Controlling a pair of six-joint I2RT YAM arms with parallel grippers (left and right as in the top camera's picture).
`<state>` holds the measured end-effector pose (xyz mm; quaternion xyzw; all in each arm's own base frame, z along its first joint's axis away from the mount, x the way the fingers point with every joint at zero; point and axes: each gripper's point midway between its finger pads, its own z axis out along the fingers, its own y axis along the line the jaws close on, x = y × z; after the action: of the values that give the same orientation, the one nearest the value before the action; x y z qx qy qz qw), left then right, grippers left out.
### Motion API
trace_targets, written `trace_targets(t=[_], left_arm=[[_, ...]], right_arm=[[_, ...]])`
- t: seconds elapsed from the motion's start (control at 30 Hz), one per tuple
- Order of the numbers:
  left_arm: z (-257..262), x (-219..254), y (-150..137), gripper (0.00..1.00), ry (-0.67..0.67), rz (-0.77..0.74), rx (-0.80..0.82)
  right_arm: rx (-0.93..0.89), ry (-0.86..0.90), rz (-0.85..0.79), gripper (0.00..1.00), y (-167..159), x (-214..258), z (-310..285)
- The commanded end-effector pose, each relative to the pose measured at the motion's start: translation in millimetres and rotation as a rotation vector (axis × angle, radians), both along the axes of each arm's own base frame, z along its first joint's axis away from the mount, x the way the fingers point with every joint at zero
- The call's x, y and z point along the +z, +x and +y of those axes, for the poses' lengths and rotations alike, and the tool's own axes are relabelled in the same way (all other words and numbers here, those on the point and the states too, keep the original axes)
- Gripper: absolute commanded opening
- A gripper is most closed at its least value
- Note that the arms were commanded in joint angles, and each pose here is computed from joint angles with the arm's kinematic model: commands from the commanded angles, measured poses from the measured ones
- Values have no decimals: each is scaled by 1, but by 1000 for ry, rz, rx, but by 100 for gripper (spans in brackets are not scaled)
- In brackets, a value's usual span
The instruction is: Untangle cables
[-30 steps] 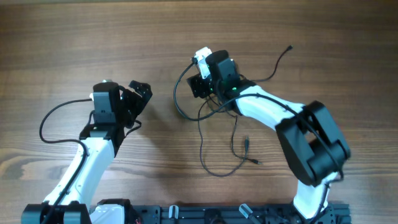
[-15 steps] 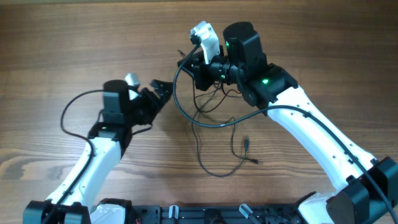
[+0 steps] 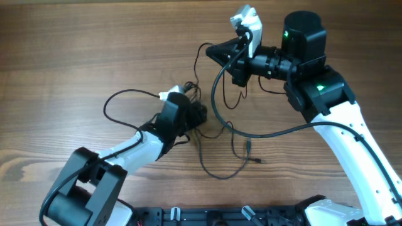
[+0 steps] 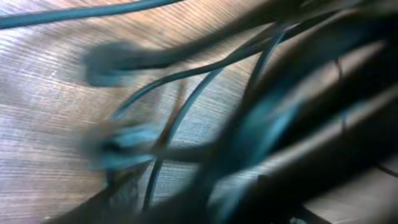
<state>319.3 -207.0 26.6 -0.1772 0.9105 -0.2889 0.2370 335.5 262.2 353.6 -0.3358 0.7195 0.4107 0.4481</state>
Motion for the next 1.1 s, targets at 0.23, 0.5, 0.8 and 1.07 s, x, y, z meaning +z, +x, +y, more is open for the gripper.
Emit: trace_targets(t=[0.23, 0.5, 0.8, 1.07], left_arm=[[81, -50, -38, 4, 340, 224, 124], [86, -48, -31, 9, 330, 209, 179], [153, 9, -2, 4, 250, 109, 322], [70, 132, 25, 100, -248, -258, -11]], right_arm=[[-653, 2, 57, 4, 91, 5, -147], [-644, 31, 68, 4, 82, 3, -241], [-280, -48, 89, 4, 44, -16, -121], [-132, -2, 6, 5, 28, 4, -74]])
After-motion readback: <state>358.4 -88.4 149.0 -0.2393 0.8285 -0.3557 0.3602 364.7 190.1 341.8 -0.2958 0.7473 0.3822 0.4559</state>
